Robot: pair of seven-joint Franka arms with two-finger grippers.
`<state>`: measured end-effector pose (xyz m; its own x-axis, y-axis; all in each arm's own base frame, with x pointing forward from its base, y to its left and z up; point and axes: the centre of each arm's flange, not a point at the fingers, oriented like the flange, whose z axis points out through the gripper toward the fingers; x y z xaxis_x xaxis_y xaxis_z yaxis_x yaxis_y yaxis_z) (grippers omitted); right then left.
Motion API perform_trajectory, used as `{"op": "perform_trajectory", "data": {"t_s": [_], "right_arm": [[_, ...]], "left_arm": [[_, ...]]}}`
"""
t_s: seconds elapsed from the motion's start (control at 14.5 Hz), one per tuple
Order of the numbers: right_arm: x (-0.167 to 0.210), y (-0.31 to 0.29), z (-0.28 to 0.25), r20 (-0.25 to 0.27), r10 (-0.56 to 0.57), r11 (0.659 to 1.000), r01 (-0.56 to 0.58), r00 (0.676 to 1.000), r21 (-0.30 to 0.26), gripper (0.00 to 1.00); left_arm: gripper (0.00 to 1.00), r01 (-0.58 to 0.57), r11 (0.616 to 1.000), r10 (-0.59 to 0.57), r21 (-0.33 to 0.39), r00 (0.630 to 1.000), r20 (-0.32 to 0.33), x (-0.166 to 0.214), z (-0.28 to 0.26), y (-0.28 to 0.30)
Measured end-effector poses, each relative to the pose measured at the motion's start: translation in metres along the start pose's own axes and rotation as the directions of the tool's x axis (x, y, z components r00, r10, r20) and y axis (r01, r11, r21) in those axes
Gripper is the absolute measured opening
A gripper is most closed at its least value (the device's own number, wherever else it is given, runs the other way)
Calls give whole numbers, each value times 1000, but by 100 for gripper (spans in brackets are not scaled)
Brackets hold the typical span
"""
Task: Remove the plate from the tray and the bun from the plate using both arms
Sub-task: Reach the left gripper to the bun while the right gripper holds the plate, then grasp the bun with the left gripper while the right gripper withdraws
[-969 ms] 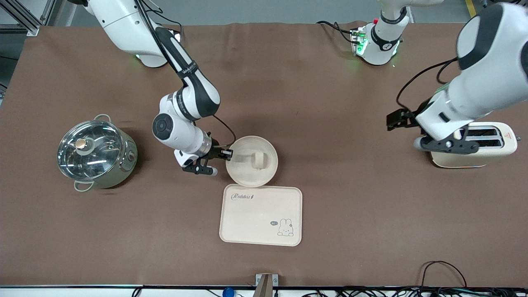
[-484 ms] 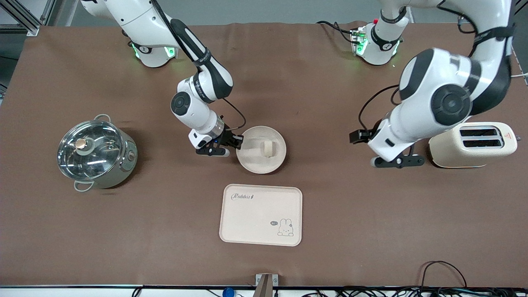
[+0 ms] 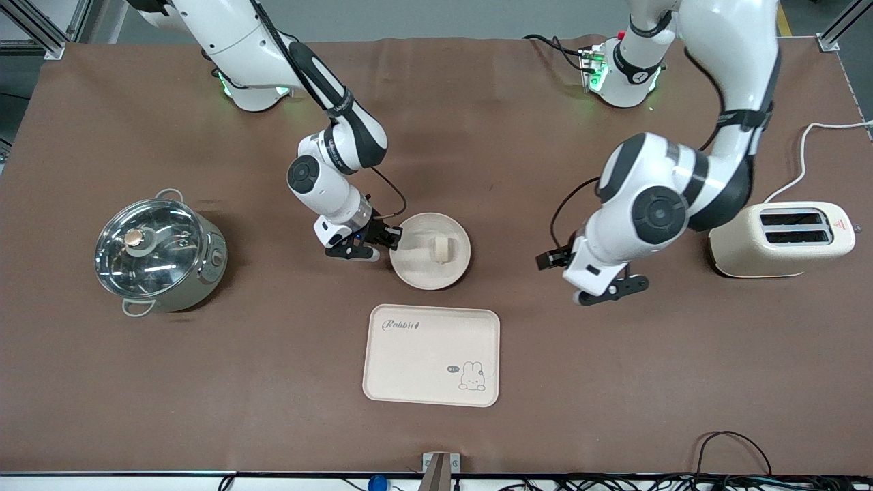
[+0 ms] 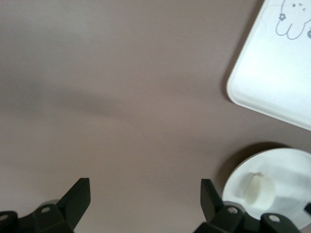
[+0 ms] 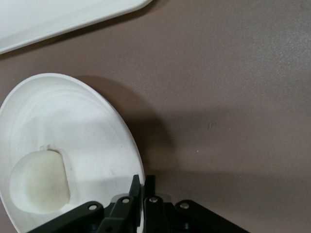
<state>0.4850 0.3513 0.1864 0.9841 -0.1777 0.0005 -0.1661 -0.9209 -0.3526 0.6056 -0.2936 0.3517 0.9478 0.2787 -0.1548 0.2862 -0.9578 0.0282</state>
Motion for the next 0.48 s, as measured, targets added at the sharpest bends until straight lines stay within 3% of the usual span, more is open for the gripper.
{"op": "perform_trajectory", "data": {"t_s": [0.42,0.48], "right_arm": [[2,-6,-10,35,42,999,-42,999,14,65],[5,-8,-19,38,49,999,-49,998,20,78]], "left_arm": [[100,135,991,-135,-23,991,-18,-66,83,94],[100,154,988,-154,-21,988,-19,-83,93,109]]}}
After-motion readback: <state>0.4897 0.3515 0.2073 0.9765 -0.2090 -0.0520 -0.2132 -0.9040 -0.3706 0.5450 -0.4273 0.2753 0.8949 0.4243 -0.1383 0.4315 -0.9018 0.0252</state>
